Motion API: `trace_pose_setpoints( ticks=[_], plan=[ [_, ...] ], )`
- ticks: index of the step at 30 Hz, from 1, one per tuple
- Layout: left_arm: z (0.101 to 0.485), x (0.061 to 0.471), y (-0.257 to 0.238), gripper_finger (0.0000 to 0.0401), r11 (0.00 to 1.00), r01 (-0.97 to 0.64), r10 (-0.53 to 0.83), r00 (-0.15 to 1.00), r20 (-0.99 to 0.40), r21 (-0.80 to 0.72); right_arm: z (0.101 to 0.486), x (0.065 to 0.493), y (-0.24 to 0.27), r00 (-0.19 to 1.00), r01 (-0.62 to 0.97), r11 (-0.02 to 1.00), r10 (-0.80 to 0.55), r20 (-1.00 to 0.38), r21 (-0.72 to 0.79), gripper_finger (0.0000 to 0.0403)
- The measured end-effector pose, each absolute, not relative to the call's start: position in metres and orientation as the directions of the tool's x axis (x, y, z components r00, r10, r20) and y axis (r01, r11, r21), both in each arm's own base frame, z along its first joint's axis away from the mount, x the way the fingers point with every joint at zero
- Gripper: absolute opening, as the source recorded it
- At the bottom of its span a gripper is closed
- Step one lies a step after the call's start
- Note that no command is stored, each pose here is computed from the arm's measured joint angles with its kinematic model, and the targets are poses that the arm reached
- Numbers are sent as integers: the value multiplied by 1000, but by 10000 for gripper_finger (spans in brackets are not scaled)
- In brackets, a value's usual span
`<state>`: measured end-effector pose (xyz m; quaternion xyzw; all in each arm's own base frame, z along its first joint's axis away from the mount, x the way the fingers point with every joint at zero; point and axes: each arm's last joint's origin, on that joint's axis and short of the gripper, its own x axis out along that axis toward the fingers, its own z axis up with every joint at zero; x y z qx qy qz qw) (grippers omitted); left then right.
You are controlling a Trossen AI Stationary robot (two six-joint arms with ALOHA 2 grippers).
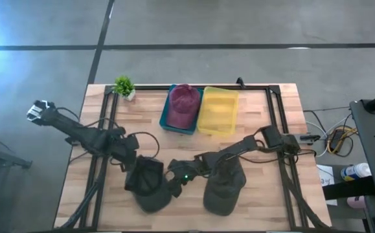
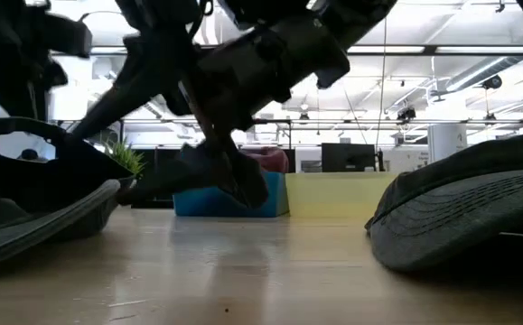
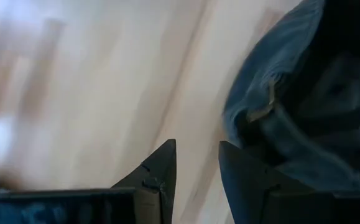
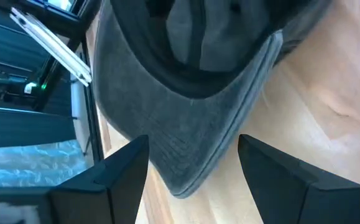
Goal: Pick & Place hat
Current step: Put the left black cap into the yellow bin
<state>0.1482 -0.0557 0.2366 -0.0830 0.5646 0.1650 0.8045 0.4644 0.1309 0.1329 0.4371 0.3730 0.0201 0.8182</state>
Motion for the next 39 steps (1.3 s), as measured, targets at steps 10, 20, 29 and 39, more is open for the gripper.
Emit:
trace_pose_setpoints(
  ticks=[10, 20, 29, 39],
  plan=[
    [181, 154, -58, 115, 928, -361, 42, 362, -931, -98, 112, 467, 132, 699, 380, 554, 352, -623, 740, 233],
    [184, 172, -70, 115, 856, -338, -158, 548, -821, -391, 112, 473, 129, 711, 365, 557, 350, -610, 746, 187],
    [199, 181, -74, 115, 834, -314, -193, 604, -773, -453, 117, 470, 124, 700, 367, 620, 308, -645, 694, 24],
    [244, 195, -78, 110, 842, -328, -131, 646, -752, -428, 150, 463, 113, 721, 382, 702, 180, -669, 601, 13]
  ],
)
